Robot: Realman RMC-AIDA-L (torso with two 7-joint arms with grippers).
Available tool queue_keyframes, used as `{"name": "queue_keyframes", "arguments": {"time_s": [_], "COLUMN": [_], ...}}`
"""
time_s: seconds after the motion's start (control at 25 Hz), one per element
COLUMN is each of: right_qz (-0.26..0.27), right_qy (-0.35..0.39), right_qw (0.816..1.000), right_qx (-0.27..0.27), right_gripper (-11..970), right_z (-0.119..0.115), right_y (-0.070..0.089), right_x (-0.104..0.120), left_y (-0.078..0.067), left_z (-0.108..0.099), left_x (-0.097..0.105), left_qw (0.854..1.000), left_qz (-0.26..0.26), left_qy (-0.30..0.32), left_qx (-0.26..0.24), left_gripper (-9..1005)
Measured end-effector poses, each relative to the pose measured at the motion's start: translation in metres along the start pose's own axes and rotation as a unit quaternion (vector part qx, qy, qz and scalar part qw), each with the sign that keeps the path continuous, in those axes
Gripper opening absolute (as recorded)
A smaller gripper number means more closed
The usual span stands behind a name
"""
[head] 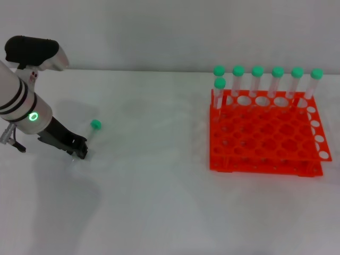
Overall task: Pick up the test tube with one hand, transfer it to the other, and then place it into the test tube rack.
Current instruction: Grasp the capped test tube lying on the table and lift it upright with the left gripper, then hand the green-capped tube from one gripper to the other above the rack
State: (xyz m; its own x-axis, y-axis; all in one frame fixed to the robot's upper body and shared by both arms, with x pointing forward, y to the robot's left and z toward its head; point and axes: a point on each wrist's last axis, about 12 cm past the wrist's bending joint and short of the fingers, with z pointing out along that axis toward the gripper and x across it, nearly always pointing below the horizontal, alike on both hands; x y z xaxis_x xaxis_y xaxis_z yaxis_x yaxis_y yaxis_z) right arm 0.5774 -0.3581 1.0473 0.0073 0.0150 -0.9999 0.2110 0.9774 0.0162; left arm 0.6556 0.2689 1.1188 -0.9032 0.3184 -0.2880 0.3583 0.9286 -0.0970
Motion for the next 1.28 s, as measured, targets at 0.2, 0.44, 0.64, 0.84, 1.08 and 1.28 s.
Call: {"name": "queue_keyframes", "arguments": {"time_s": [0.2, 0.44, 0.64, 0.84, 1.08, 1.28], "right_qz": [0.0, 0.0, 0.001, 0.002, 0.005, 0.007], "right_qy": [0.0, 0.0, -0.001, -0.001, 0.001, 0.002], "right_qw": [1.0, 1.0, 1.0, 1.0, 1.0, 1.0], "right_qx": [0.0, 0.0, -0.001, -0.001, 0.0, 0.0], "right_gripper": [865, 865, 864, 864, 864, 865], "right_z": [0.0, 0.0, 0.0, 0.0, -0.002, -0.002], "right_y": [0.0, 0.0, 0.001, 0.002, 0.001, 0.001], "right_x": [0.0, 0.0, 0.0, 0.0, 0.001, 0.002], "left_y": [-0.002, -0.003, -0.003, -0.009, -0.022, -0.027], "left_z": [0.001, 0.002, 0.003, 0.0, -0.003, -0.005], "left_x": [-0.001, 0.0, 0.0, -0.013, -0.04, -0.055], "left_qw": [1.0, 1.0, 1.0, 0.998, 0.988, 0.968], "left_qz": [0.002, 0.004, 0.008, 0.036, 0.082, 0.096], "left_qy": [0.001, 0.002, 0.001, -0.04, -0.129, -0.229], "left_qx": [0.002, 0.005, 0.006, 0.02, 0.023, 0.036], "left_gripper": [274, 210, 206, 205, 204, 203]}}
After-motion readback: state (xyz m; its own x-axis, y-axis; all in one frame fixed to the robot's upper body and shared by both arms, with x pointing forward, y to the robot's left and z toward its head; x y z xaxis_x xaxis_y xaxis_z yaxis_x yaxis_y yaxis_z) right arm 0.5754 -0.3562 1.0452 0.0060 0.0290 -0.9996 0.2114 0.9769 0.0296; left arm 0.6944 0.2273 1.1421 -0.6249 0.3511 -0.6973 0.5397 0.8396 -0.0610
